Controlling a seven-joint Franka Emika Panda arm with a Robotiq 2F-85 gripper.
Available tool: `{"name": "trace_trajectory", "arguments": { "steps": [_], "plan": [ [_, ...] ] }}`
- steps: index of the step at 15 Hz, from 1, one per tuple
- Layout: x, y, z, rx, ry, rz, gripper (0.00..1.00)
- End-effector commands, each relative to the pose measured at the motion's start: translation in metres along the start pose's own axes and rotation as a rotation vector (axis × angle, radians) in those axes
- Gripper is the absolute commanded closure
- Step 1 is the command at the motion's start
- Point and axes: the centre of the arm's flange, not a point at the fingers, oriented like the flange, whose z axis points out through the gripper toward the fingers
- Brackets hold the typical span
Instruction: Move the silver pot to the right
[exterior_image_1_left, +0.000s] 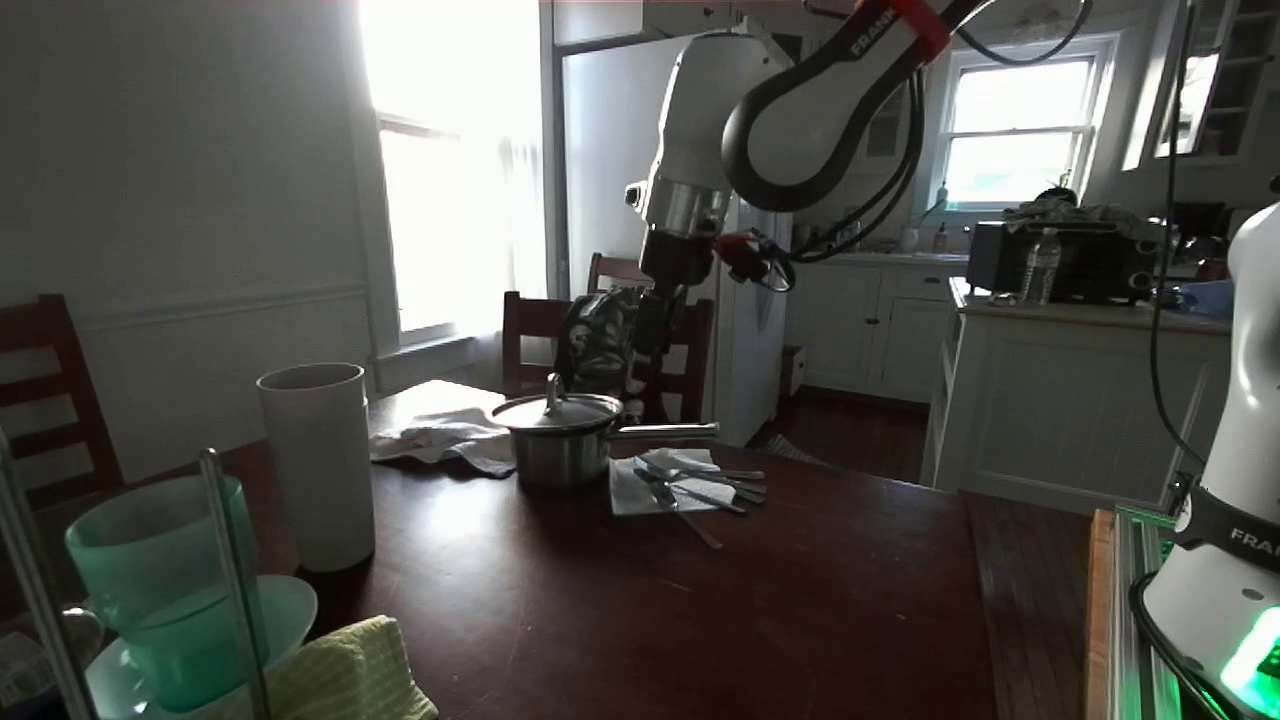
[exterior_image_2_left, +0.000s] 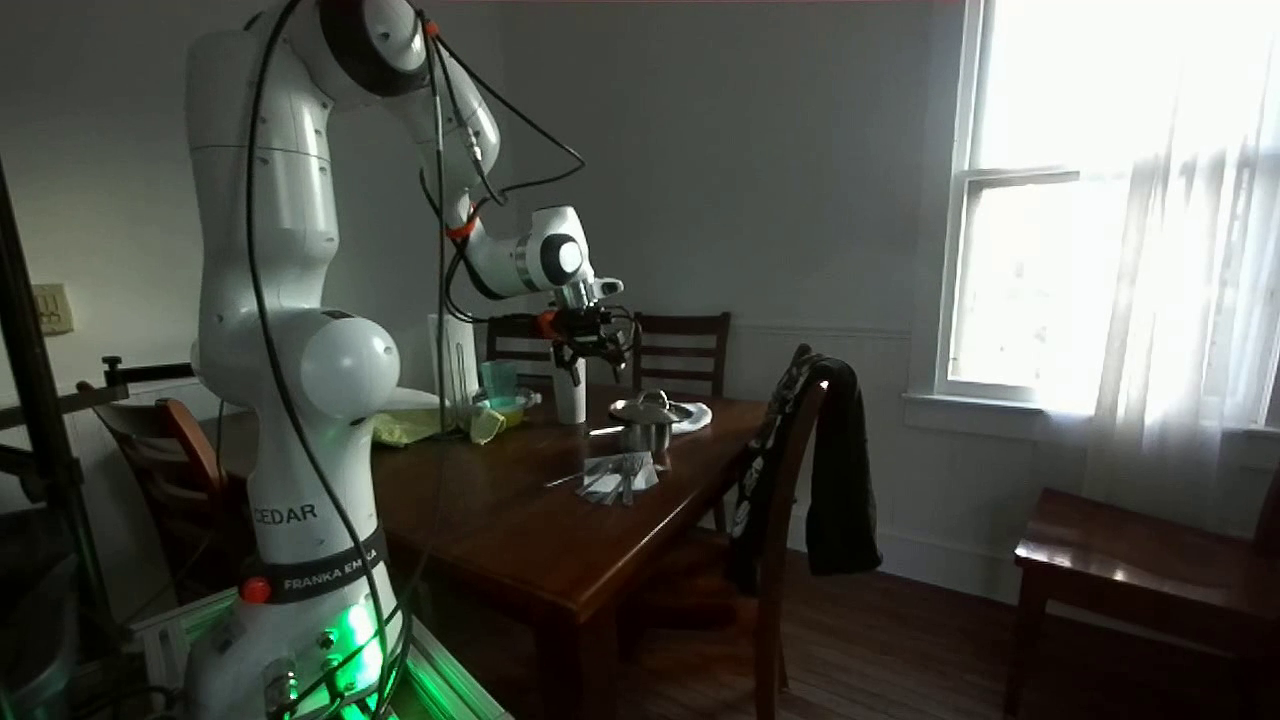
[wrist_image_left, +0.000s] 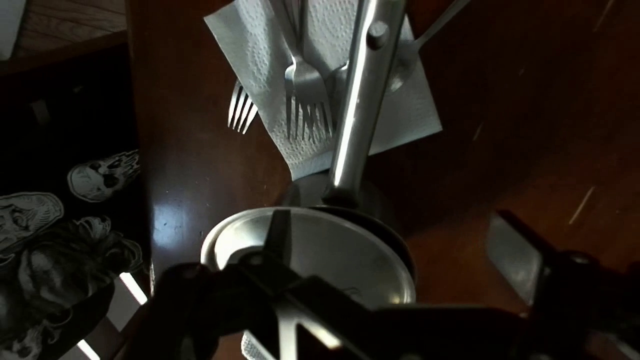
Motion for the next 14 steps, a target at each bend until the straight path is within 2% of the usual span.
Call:
{"name": "trace_trajectory", "arguments": {
  "steps": [1, 6, 7, 10, 14],
  "plan": [
    [-0.002, -0.010, -0.062, 0.017, 0.008, 0.029, 0.00],
    [-0.007, -0.021, -0.120, 0.045, 0.037, 0.084, 0.00],
    [0.000, -0.021, -0.097, 0.035, 0.031, 0.054, 0.00],
    [-0.002, -0.022, -0.115, 0.035, 0.047, 0.059, 0.00],
    [-0.003, -0.021, -0.113, 0.036, 0.042, 0.061, 0.00]
  ]
}}
